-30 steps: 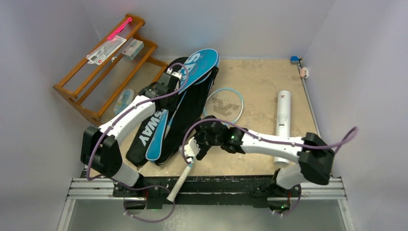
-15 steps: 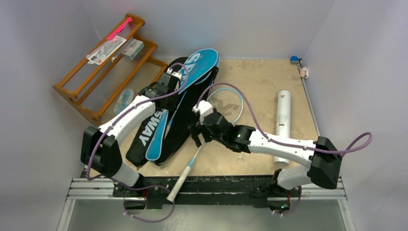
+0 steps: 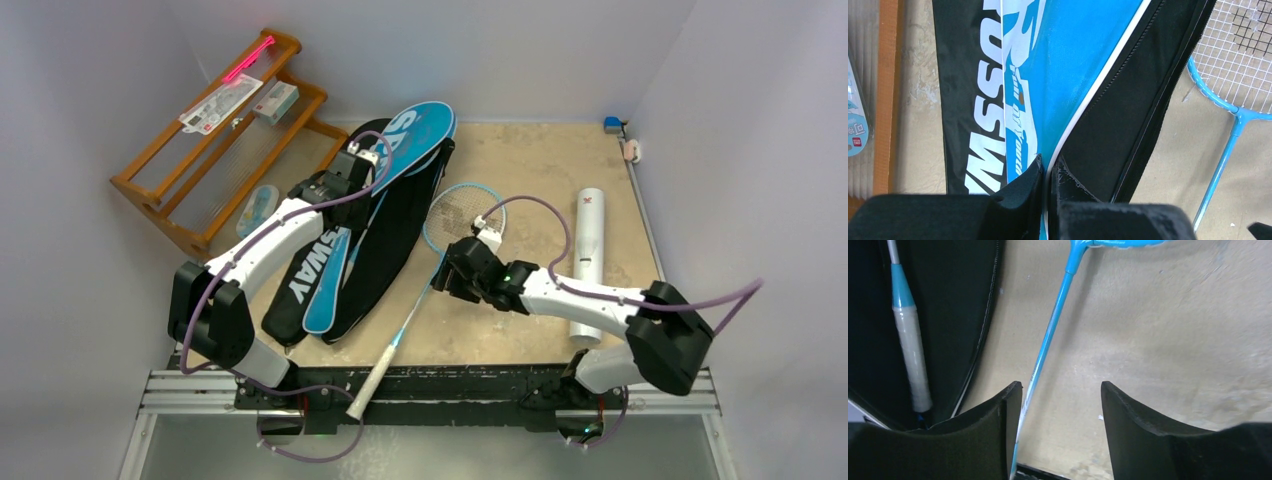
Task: Pack up the badminton gear
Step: Pick up the racket from the center of the board, then place the racket in the racket bag.
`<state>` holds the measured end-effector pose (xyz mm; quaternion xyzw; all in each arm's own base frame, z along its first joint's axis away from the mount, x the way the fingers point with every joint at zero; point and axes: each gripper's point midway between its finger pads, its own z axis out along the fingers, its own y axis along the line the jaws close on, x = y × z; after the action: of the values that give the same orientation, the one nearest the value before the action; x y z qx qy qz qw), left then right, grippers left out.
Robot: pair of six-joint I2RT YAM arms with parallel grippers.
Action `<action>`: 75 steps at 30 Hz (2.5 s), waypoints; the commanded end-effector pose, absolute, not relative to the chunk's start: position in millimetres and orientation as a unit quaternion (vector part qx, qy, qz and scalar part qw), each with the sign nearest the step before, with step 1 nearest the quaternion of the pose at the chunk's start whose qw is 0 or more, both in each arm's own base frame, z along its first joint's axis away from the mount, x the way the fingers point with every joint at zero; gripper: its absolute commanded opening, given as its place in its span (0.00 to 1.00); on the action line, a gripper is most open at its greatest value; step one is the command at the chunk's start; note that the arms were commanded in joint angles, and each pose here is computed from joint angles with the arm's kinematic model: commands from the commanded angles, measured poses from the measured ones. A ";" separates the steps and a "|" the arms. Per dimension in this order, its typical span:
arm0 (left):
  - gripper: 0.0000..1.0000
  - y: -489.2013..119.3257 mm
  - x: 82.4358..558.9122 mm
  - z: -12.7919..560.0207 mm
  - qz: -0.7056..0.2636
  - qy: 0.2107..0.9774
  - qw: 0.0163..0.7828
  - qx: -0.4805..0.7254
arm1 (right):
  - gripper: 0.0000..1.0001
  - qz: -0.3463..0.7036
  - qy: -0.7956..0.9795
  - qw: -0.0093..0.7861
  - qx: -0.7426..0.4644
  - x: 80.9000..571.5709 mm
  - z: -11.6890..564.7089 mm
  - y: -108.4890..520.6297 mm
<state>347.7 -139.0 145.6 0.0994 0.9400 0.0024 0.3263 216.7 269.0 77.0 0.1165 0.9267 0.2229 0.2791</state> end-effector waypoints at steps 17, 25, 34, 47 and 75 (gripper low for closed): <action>0.00 -142.9 362.1 157.1 -0.011 0.934 0.345 0.087 | 0.44 0.259 0.898 0.215 0.284 253.1 44.3 314.7; 0.00 -151.5 360.7 157.0 -0.032 0.934 0.342 0.102 | 0.00 0.252 0.892 0.235 0.292 252.4 58.1 293.4; 0.00 -157.1 358.9 154.8 -0.046 0.935 0.335 0.112 | 0.00 0.200 0.883 0.282 0.318 229.9 87.8 228.2; 0.00 -173.4 356.8 167.6 -0.093 0.923 0.350 0.132 | 0.00 0.297 0.911 0.257 0.125 211.6 131.8 274.9; 0.00 -239.4 317.3 176.3 -0.230 0.885 0.318 0.249 | 0.00 0.318 0.925 0.203 0.041 248.4 114.9 354.7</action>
<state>322.5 -211.3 148.4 0.2032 0.9190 -0.1721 0.2907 228.7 335.8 86.9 0.0683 0.9385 0.2894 0.1753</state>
